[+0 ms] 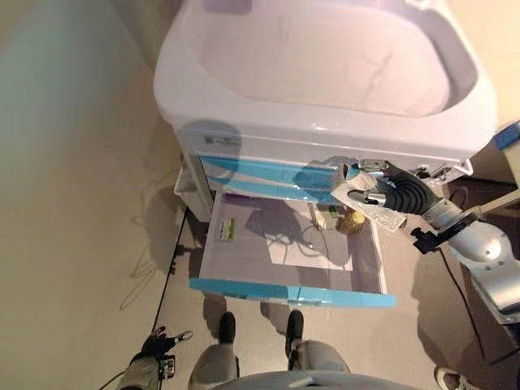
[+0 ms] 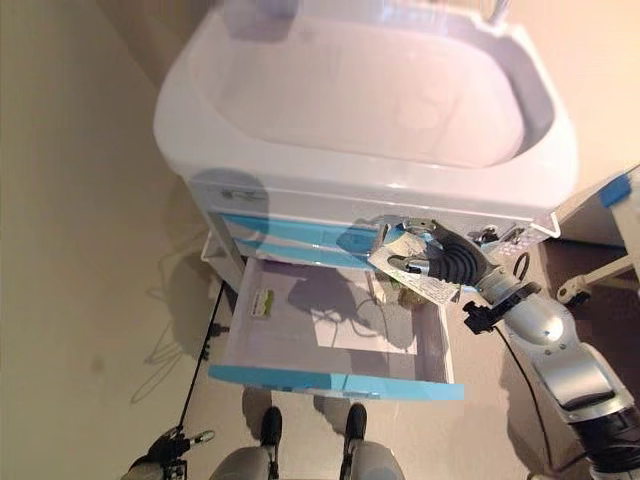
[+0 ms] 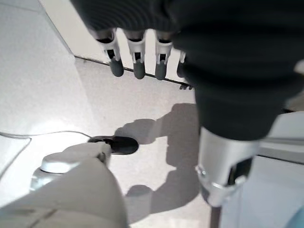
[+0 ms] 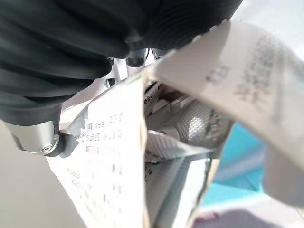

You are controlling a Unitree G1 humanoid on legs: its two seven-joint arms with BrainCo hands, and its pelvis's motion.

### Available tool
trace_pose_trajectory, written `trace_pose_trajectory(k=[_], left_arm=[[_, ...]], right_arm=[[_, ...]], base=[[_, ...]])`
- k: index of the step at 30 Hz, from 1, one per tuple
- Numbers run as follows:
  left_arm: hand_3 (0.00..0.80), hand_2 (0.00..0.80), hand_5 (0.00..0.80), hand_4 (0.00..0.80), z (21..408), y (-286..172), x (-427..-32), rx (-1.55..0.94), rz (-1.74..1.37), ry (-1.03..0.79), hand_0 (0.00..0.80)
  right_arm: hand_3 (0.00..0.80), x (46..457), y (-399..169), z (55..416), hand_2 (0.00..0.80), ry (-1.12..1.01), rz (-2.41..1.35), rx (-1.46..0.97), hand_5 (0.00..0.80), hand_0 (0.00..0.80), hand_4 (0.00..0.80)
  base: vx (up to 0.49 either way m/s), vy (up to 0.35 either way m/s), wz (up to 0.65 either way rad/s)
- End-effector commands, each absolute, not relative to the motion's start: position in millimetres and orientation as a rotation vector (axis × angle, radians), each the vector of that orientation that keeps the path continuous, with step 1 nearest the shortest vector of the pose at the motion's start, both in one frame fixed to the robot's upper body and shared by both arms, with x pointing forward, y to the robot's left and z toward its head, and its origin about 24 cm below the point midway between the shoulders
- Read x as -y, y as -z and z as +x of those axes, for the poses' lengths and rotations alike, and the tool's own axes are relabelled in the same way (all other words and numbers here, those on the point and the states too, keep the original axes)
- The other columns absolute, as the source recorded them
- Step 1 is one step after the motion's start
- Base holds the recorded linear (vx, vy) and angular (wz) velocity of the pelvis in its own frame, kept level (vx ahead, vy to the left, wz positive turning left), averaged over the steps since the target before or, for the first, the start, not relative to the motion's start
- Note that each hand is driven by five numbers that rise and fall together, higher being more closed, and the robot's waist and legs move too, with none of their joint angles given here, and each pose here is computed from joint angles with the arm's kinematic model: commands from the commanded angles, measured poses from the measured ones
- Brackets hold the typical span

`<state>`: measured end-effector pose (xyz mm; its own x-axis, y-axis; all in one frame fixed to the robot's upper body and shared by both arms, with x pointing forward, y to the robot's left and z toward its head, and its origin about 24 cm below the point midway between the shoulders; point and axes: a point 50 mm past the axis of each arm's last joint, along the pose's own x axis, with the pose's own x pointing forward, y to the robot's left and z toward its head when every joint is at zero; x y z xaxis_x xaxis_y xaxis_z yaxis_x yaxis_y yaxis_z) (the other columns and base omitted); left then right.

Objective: Open the drawer and pick up the medicine

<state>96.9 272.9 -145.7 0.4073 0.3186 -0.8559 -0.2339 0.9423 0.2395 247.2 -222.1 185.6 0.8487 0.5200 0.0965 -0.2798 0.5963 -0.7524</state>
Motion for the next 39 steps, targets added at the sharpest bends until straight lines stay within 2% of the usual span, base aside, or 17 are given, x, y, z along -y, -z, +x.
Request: trace_pose_trajectory(k=[1,9,18,19,22,25,26,27,31,32,39], left_arm=[[0.0,0.0,0.0,0.0,67,147,-291,-1.183,0.107,-0.4,0.0],[0.0,0.0,0.0,0.0,34,153,-290,-1.287,0.091,-0.427,0.0],[0.0,0.0,0.0,0.0,8,157,-284,-1.373,0.1,-0.41,0.0],[0.0,0.0,0.0,0.0,10,156,-284,-1.367,0.103,-0.399,0.0],[0.0,0.0,0.0,0.0,9,157,-283,-1.368,0.105,-0.393,0.0],[0.0,0.0,0.0,0.0,18,155,-286,-1.346,0.163,-0.348,0.0],[0.0,0.0,0.0,0.0,18,155,-285,-1.346,0.162,-0.348,0.0],[0.0,0.0,0.0,0.0,24,153,-288,-1.329,0.208,-0.307,0.0],[0.0,0.0,0.0,0.0,32,152,-288,-1.3,0.246,-0.258,0.0],[0.0,0.0,0.0,0.0,36,150,-290,-1.286,0.269,-0.24,0.0],[0.0,0.0,0.0,0.0,60,144,-294,-1.199,0.283,-0.249,0.0]], right_arm=[[0.8,211,-247,239,0.8,-0.525,-0.855,0.534,0.8,0.8,0.8],[0.8,214,-288,239,0.8,-0.475,-0.967,0.617,0.8,0.8,0.8],[0.8,229,-320,272,0.8,-0.257,-1.034,0.641,0.8,0.8,0.8],[0.8,237,-322,284,0.8,-0.181,-1.084,0.613,0.8,0.8,0.8],[0.8,238,-324,295,0.8,-0.15,-1.119,0.59,0.8,0.8,0.8],[0.8,251,-326,324,0.8,-0.001,-1.245,0.51,0.8,0.8,0.8],[0.8,251,-327,325,0.8,-0.002,-1.246,0.51,0.8,0.8,0.8],[0.8,262,-320,339,0.8,0.062,-1.243,0.446,0.8,0.8,0.8],[0.8,272,-313,356,0.8,0.13,-1.298,0.359,0.8,0.8,0.8],[0.8,288,-302,365,0.8,0.19,-1.324,0.263,0.8,0.8,0.8],[0.8,327,-283,372,0.8,0.355,-1.282,0.076,0.8,0.8,0.8]], base=[[0.078,0.001,-0.05],[0.066,0.011,-0.02],[0.06,0.011,0.01],[0.0,0.0,0.0],[0.02,-0.003,0.0],[0.035,-0.012,0.0],[0.012,-0.012,0.04],[0.004,-0.016,0.18],[0.002,-0.012,0.28],[-0.009,-0.012,0.34],[-0.054,-0.021,0.45]])
